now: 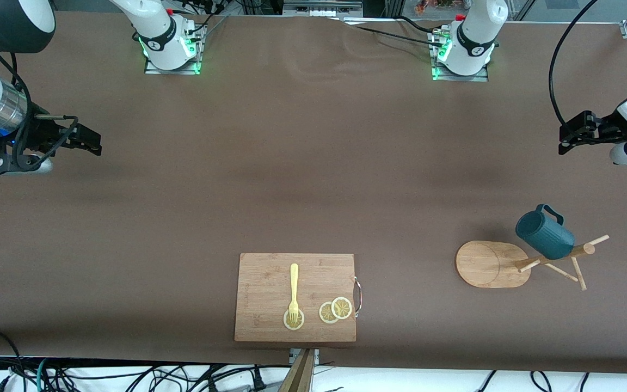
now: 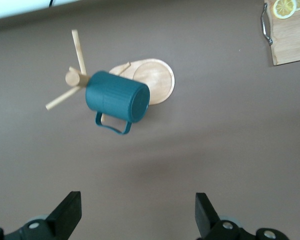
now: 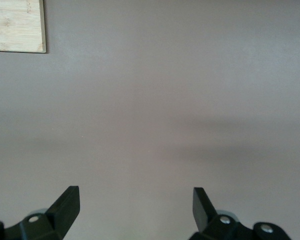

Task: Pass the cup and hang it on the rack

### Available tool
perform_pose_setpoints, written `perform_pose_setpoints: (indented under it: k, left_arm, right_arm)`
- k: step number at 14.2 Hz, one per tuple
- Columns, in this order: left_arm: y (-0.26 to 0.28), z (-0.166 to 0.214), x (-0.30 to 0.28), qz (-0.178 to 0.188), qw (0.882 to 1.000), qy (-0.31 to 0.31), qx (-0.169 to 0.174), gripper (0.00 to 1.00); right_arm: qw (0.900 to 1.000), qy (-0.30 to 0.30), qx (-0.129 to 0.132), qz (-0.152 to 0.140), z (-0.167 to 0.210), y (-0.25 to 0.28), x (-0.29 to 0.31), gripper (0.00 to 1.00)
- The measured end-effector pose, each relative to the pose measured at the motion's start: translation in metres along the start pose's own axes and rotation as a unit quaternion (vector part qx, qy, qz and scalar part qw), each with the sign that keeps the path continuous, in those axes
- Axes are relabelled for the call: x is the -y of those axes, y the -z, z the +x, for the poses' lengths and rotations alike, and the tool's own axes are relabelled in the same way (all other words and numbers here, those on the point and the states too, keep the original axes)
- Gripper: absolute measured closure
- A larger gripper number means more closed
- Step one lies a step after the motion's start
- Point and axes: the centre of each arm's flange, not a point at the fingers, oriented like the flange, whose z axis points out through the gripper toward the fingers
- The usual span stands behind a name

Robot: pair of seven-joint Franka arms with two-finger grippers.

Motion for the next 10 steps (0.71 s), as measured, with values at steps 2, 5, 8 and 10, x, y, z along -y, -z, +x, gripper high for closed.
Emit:
perform_pose_setpoints:
  k: [2, 5, 8, 10]
  left_arm:
    - [-0.005, -0.002, -0.002, -0.004, 1.000, 0.015, 0.006, 0.00]
    - [-0.006, -0.002, -0.013, -0.016, 0.999, 0.032, 0.007, 0.00]
    - [-0.006, -0.002, -0.014, -0.016, 0.999, 0.038, 0.007, 0.00]
    - [-0.009, -0.002, -0.012, -0.016, 0.999, 0.040, 0.010, 0.00]
  right_arm:
    - [1.000, 0.000, 0.000, 0.000, 0.000, 0.000, 0.000, 0.00]
    - [1.000, 0.000, 0.000, 0.000, 0.000, 0.000, 0.000, 0.00]
    - [1.000, 0.000, 0.000, 0.000, 0.000, 0.000, 0.000, 0.00]
    - [1.000, 0.000, 0.000, 0.000, 0.000, 0.000, 0.000, 0.00]
